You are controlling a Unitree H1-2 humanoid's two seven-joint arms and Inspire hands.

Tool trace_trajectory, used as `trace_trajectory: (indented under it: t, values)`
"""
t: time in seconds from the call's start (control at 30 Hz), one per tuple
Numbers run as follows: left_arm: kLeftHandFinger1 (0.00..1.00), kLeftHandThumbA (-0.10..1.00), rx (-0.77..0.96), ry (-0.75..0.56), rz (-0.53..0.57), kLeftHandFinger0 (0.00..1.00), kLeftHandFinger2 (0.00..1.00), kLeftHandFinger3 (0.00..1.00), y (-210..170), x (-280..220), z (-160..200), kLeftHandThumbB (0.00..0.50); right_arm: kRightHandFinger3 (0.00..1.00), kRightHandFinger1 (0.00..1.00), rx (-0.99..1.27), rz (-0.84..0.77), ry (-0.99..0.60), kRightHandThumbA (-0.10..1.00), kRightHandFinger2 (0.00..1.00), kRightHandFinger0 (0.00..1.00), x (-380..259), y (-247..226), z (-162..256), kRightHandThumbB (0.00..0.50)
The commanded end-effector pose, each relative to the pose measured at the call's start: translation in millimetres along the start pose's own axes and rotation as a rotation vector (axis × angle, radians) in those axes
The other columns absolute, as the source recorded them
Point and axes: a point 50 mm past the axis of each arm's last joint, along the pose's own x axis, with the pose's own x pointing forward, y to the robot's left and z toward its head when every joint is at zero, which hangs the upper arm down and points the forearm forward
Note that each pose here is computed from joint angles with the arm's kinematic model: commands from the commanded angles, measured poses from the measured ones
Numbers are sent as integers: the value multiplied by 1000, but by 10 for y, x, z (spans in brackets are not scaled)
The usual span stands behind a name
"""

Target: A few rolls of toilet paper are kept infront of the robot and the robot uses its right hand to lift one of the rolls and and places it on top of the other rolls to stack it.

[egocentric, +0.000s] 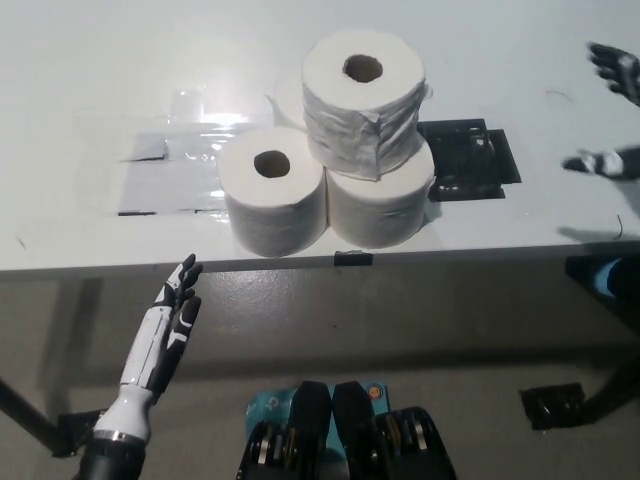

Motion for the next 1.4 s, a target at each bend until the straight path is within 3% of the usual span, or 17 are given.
trace_trajectory:
  t: [0.0, 0.13, 0.23, 0.33, 0.5, 0.6, 0.73, 0.8, 0.87, 0.97, 1.07, 1.2, 1.23, 1.37]
  values:
    - [1000, 1000, -71, -99, 76, 1000, 1000, 1000, 179, 224, 189, 260, 1000, 1000, 68, -541, -876, 1000, 1000, 1000, -1758, -324, 1519, 291]
    - [1000, 1000, -50, -85, 80, 1000, 1000, 1000, 211, 104, 133, 264, 1000, 1000, 205, -463, -801, 1000, 1000, 1000, -1673, 24, 1258, 281]
    - [1000, 1000, -38, -71, 77, 1000, 1000, 1000, 229, 12, 100, 266, 1000, 1000, 292, -451, -717, 1000, 1000, 1000, -1659, 324, 1086, 345]
    - [1000, 1000, -33, -74, 79, 1000, 1000, 1000, 240, 95, 120, 265, 1000, 1000, 324, -458, -685, 1000, 1000, 1000, -1627, 507, 961, 289]
    - [1000, 1000, -30, -66, 72, 1000, 1000, 1000, 238, 31, 92, 265, 1000, 1000, 393, -443, -563, 1000, 1000, 1000, -1639, 901, 756, 308]
    - [1000, 1000, -42, -57, 67, 1000, 1000, 1000, 216, -78, 51, 257, 1000, 1000, 466, -379, -466, 1000, 1000, 1000, -1569, 1201, 505, 264]
    - [1000, 1000, -57, -29, 60, 1000, 1000, 1000, 188, -287, -12, 254, 1000, 1000, 476, -351, -332, 1000, 1000, 1000, -1454, 1625, 170, 246]
    - [1000, 1000, -63, -22, 58, 1000, 1000, 1000, 181, -350, -32, 243, 1000, 1000, 456, -322, -282, 1000, 1000, 1000, -1344, 1844, -40, 147]
    - [1000, 1000, -59, -19, 59, 1000, 1000, 1000, 178, -386, -34, 247, 1000, 1000, 461, -291, -208, 1000, 1000, 1000, -1229, 2007, -202, 145]
    - [1000, 1000, -60, -12, 62, 1000, 1000, 1000, 179, -472, -47, 254, 1000, 1000, 488, -249, -137, 1000, 1000, 1000, -1129, 2248, -391, 73]
    - [1000, 1000, -60, -18, 73, 1000, 1000, 1000, 173, -509, -43, 230, 1000, 1000, 508, -218, -107, 1000, 1000, 1000, -1031, 2399, -480, 47]
    - [1000, 1000, -94, -6, 72, 1000, 1000, 1000, 184, -532, -25, 185, 1000, 1000, 455, -179, -106, 1000, 1000, 1000, -941, 2511, -539, 47]
    - [1000, 1000, -105, -2, 77, 1000, 1000, 1000, 185, -537, -17, 153, 1000, 1000, 453, -170, -102, 1000, 1000, 1000, -931, 2548, -567, 66]
    - [1000, 1000, -134, 21, 81, 1000, 1000, 1000, 189, -547, -8, 158, 1000, 1000, 442, -159, -72, 1000, 1000, 1000, -950, 2604, -651, 95]
